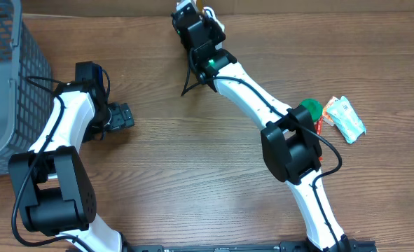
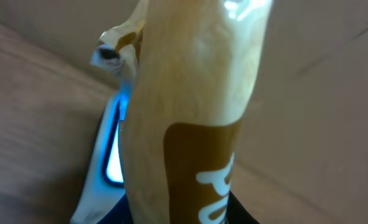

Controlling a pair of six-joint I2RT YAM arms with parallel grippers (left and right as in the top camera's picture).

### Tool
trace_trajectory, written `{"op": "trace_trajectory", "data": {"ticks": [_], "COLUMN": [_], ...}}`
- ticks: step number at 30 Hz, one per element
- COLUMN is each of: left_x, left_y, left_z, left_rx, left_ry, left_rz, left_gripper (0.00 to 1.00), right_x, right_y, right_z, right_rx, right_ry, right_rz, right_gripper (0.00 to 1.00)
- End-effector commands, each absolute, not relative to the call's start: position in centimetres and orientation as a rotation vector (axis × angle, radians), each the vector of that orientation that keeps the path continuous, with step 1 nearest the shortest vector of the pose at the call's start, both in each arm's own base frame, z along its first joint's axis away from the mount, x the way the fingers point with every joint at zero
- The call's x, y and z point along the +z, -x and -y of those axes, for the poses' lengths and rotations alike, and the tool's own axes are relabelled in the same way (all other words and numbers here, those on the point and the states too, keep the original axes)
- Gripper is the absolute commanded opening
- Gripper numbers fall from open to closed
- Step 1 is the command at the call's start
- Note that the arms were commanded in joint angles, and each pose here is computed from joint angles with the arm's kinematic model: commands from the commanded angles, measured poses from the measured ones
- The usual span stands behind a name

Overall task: Scan the item barcode
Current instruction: 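Hold the snack bag under the white scanner, then carry the snack bag back to center and lower it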

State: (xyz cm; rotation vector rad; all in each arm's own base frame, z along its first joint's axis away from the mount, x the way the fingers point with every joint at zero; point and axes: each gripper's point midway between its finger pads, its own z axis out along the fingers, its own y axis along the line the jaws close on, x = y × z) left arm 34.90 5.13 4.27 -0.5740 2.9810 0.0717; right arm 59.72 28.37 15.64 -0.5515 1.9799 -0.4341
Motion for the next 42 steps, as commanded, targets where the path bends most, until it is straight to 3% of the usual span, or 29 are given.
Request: {"op": "trace_trajectory", "data": {"ticks": [1,11,20,25,29,36,42], "left_x": [4.6,4.6,4.6,4.6,4.6,4.6,4.6], "left_y": [-35.4,-35.4,-35.4,-35.4,-35.4,-35.4,-35.4], "left_z": [-5.2,-5.2,-5.2,-5.2,-5.2,-5.2,-5.2], "left_rx": [0.079,0.079,0.079,0.079,0.079,0.079,0.079], "left_ry": [0.553,0.553,0.553,0.553,0.553,0.553,0.553], "left_rz": [-2.97,-2.97,-2.97,-2.97,-2.97,-2.97,-2.97], "left_gripper": [1.0,1.0,1.0,1.0,1.0,1.0,1.0], "right_x": [15.5,17.2,29.4,34.1,32.1,23.3,14.9], "right_y": [-59.5,-59.6,-57.9,-54.4,-51.1,-42.3,-36.9], "right_z": [-28.4,-29.3,-26.4,-24.7,-25.9,-28.7,-28.6], "right_rx": [-0.348,-0.267,-0.162,-0.001,0.227,0.683,0.736], "right_ry": [0.449,0.459,0.274,0.191,0.253,0.391,0.421], "right_rz": [-2.023,-1.993,-1.873,-1.917,-2.092,-2.591,-2.878], "right_gripper": [0.04,0.04,0.04,0.04,0.04,0.04,0.04]}}
